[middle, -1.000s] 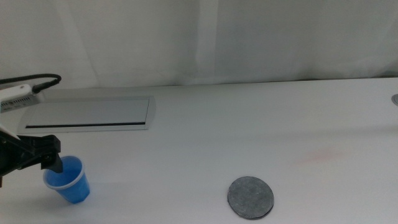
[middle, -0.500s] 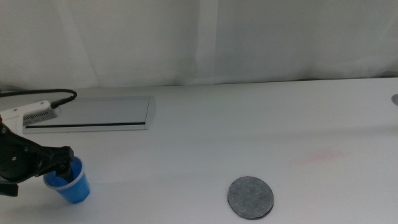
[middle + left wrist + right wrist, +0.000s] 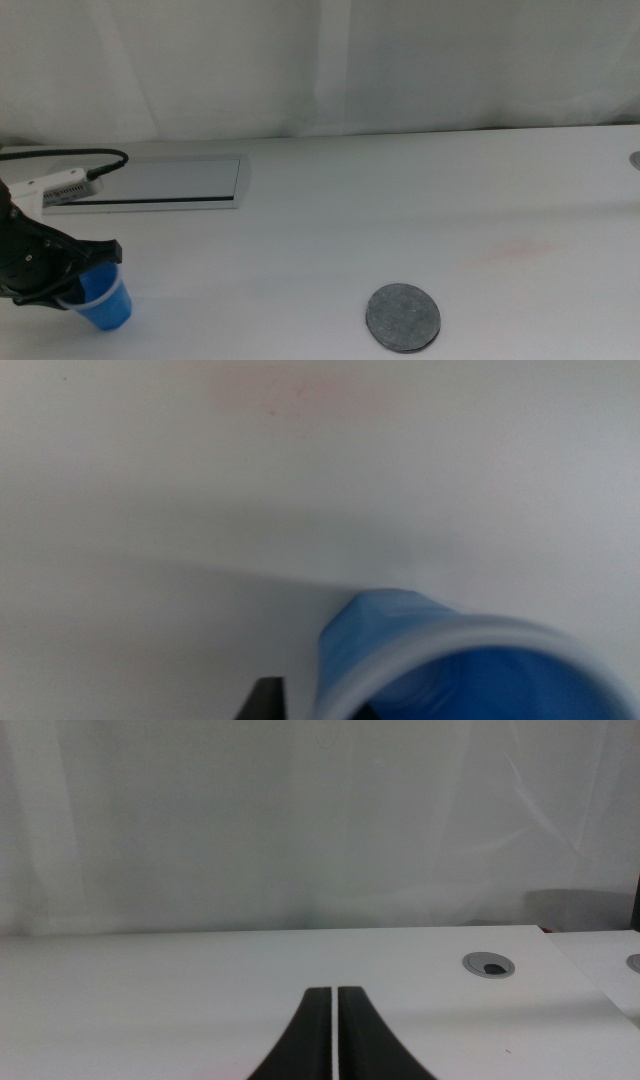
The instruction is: Place an empty cup on a cup mat.
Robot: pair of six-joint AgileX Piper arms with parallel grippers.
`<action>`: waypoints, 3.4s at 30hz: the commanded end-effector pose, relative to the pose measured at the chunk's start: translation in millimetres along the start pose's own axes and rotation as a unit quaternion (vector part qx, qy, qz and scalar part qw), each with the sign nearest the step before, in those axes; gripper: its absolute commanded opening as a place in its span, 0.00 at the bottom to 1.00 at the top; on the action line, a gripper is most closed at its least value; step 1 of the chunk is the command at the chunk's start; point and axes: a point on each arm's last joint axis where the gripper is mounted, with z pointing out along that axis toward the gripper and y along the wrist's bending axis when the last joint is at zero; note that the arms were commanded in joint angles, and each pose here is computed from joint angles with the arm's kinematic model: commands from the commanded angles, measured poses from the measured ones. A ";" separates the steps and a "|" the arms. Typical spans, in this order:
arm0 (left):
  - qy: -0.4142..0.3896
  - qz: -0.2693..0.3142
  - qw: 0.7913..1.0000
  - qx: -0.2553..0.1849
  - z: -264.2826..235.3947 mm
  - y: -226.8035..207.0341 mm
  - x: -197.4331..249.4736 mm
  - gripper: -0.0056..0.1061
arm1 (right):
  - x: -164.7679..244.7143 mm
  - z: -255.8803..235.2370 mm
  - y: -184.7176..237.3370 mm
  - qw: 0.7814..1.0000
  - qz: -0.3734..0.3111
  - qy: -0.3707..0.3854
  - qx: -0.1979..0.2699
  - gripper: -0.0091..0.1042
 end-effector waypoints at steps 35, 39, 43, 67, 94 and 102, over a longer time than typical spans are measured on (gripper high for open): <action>-0.072 0.281 0.938 0.190 -97.9 -219.7 53.4 0.02 | 0.4 -2.4 0.0 1.000 -0.002 -0.011 0.000 0.06; -0.052 0.337 0.923 0.178 -83.1 -256.9 72.2 0.02 | 0.4 -2.4 0.0 1.000 -0.002 -0.011 0.000 0.06; -0.030 0.375 0.914 0.149 -64.2 -284.6 79.4 0.02 | 0.4 -2.4 0.0 1.000 -0.002 -0.011 0.000 0.06; -0.003 0.401 0.907 0.130 -19.1 -332.3 81.7 0.02 | 0.2 -2.4 0.0 1.000 -0.002 -0.013 0.000 0.06; -0.006 0.405 0.907 0.116 -3.6 -335.1 80.0 0.87 | 0.2 -2.4 0.0 1.000 -0.002 -0.012 0.000 0.06; -0.019 0.412 0.904 0.112 -8.9 -333.7 77.9 0.87 | 0.2 -2.4 0.0 1.000 -0.002 -0.012 0.000 0.06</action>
